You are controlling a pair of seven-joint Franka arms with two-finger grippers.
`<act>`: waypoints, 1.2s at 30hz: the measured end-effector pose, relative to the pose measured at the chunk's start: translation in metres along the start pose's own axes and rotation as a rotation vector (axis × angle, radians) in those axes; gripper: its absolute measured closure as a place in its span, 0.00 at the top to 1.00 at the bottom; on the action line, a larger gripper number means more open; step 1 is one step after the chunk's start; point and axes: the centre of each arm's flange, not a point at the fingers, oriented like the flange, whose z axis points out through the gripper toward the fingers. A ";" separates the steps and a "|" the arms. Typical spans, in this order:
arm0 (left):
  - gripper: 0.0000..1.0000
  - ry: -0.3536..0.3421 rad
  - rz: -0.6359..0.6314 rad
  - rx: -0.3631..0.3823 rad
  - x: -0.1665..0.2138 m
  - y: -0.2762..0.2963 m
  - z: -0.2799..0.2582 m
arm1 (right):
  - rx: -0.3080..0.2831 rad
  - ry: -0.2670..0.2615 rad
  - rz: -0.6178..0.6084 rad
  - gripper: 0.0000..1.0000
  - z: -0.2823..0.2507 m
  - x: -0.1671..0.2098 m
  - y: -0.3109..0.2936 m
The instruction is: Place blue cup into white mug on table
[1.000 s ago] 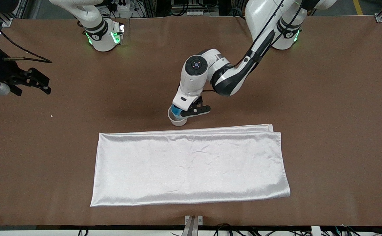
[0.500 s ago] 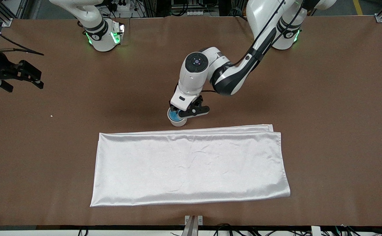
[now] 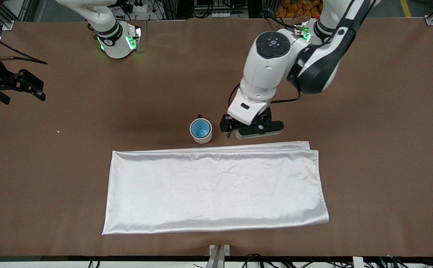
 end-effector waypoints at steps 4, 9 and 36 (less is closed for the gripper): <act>1.00 0.026 -0.006 0.012 0.028 -0.032 -0.024 | 0.000 0.000 0.000 1.00 0.000 0.000 0.000; 1.00 0.038 0.009 0.036 0.060 -0.074 -0.035 | 0.000 0.000 0.000 1.00 0.000 0.000 0.000; 1.00 -0.033 0.028 0.147 0.129 -0.226 -0.077 | 0.000 -0.002 0.000 1.00 0.000 0.000 0.000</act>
